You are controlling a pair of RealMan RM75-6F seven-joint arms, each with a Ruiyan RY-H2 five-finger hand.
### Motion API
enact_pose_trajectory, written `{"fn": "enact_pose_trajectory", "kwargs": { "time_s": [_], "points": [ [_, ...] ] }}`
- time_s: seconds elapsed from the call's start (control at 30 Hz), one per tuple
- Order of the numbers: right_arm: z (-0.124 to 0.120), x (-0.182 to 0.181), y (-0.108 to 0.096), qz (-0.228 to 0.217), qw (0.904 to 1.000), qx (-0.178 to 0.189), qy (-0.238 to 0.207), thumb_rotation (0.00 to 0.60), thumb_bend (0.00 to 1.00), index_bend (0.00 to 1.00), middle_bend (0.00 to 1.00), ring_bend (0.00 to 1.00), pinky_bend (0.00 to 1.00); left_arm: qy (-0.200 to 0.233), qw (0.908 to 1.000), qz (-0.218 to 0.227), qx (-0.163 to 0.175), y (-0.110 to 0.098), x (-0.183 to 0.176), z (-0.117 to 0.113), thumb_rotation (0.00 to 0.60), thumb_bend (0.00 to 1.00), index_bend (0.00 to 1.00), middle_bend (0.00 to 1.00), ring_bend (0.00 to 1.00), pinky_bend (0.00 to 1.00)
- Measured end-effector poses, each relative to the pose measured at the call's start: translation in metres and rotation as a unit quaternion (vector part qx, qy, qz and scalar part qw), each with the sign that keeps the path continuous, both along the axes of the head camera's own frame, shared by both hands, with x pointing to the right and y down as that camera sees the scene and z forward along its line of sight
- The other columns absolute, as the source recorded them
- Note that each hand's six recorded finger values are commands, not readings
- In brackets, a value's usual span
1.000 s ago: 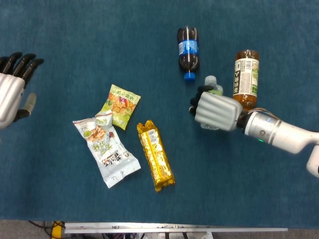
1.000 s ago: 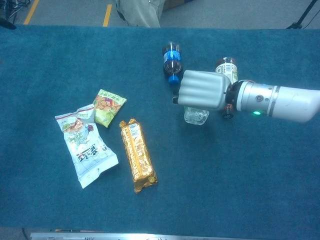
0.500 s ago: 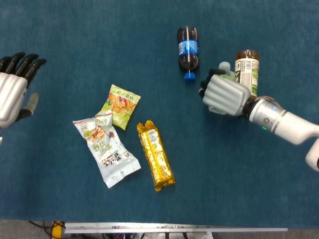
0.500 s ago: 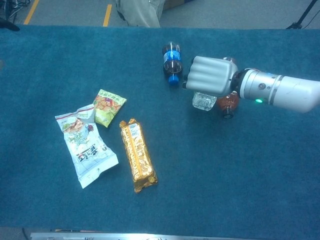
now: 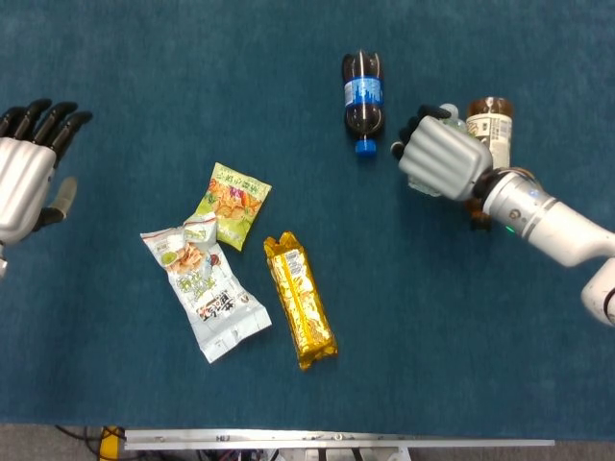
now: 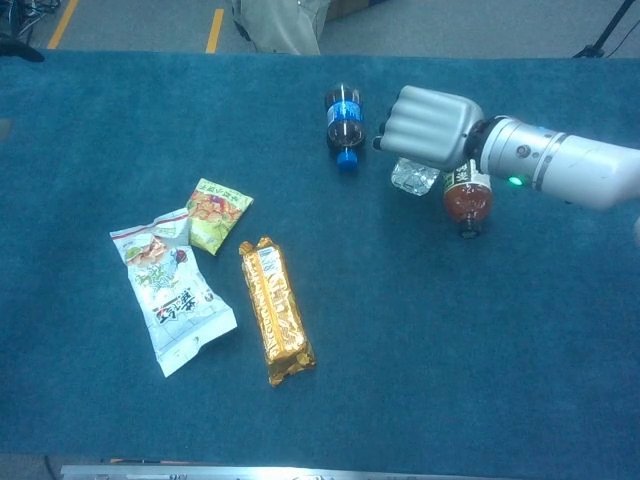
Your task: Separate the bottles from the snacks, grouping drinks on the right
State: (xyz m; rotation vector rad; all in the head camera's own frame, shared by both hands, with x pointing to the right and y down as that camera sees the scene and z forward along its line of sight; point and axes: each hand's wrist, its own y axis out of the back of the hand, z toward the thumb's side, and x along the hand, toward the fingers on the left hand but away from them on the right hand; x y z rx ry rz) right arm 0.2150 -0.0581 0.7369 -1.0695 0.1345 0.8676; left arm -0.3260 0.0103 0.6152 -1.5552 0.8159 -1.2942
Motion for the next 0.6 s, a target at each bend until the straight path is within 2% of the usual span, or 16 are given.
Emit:
{"fn": "enact_pose_trajectory", "kwargs": {
  "time_s": [0.33, 0.6],
  "points": [
    [-0.024, -0.003, -0.011, 0.023, 0.9990, 0.015, -0.035, 0.600, 0.00, 0.35, 0.43, 0.42, 0.49, -0.001, 1.0000, 0.000, 0.005, -0.002, -0.002, -0.004, 0.600, 0.46, 0.12, 0.12, 0.09, 0.15],
    [-0.067, 0.031, -0.025, 0.100, 0.9899, 0.030, -0.097, 0.600, 0.00, 0.35, 0.43, 0.40, 0.49, -0.003, 0.9997, -0.008, 0.021, -0.002, -0.011, -0.012, 0.600, 0.46, 0.12, 0.12, 0.09, 0.15]
  ]
}}
